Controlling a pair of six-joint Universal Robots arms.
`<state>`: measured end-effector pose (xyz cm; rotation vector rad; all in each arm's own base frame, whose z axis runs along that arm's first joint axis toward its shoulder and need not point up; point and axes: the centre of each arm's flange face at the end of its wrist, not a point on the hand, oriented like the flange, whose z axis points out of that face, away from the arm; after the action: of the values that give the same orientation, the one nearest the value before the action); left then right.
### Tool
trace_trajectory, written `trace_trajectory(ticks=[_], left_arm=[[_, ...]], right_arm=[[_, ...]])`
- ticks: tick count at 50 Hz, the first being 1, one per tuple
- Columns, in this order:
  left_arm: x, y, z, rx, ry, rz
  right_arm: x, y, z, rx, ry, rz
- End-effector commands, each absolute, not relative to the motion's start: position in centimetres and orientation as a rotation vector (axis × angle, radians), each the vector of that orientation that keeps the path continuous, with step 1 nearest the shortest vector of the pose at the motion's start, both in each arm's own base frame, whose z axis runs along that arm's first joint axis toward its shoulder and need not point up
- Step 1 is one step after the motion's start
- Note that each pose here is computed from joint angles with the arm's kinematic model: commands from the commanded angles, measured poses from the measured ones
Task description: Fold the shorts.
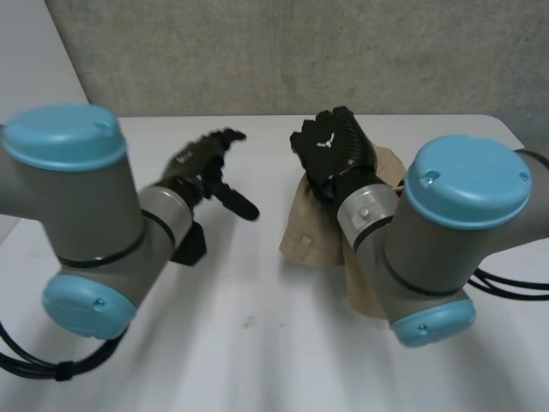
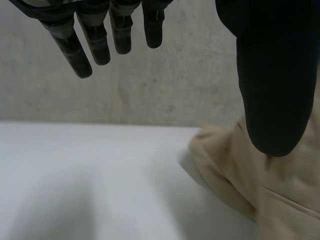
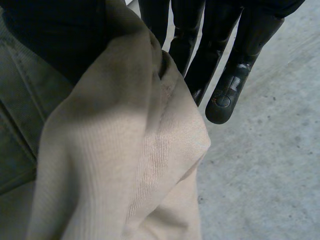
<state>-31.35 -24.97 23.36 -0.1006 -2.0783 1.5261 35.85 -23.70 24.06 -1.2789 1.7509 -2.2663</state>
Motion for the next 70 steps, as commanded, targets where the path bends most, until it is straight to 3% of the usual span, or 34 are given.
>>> trace_trajectory(ticks=[1,13,24,30,34,42,47,53,58,62,64,70], left_arm=[[-32.8,-24.1,19.0,-0.085,-2.159,1.249],[-33.9,-24.5,15.9,-0.057,-2.211,1.100],[-34.4,-24.7,16.1,-0.065,-2.190,1.108],[-33.8,-25.5,16.4,-0.038,-2.196,1.137],[-31.4,-28.1,16.9,0.066,-2.221,1.229],[-24.4,-34.0,23.1,0.281,-2.130,1.567],[-21.5,-36.1,28.4,0.332,-1.963,1.780],[-19.9,-37.5,35.2,0.350,-1.670,2.013],[-21.0,-36.5,40.8,0.301,-1.382,2.138],[-25.2,-34.4,41.7,0.186,-1.260,2.088],[-27.2,-33.6,41.1,0.125,-1.250,2.051],[-35.8,-30.3,33.1,-0.213,-1.384,1.835]], right_arm=[[36.4,-22.3,23.2,-1.312,1.773,-2.219],[36.4,-21.6,23.1,-1.194,1.816,-2.171],[36.1,-21.2,22.5,-1.157,1.850,-2.128],[35.6,-21.1,22.9,-1.102,1.862,-2.110],[35.0,-20.7,23.9,-1.060,1.868,-2.095],[33.2,-19.2,26.2,-0.965,1.943,-1.978],[31.4,-19.3,26.6,-0.877,2.018,-1.861],[28.8,-20.8,27.2,-0.767,2.051,-1.816],[26.4,-22.2,27.1,-0.695,2.098,-1.830],[25.4,-22.8,26.8,-0.667,2.136,-1.834],[25.0,-22.9,26.7,-0.653,2.150,-1.839],[23.1,-24.2,26.0,-0.590,2.214,-1.860]])
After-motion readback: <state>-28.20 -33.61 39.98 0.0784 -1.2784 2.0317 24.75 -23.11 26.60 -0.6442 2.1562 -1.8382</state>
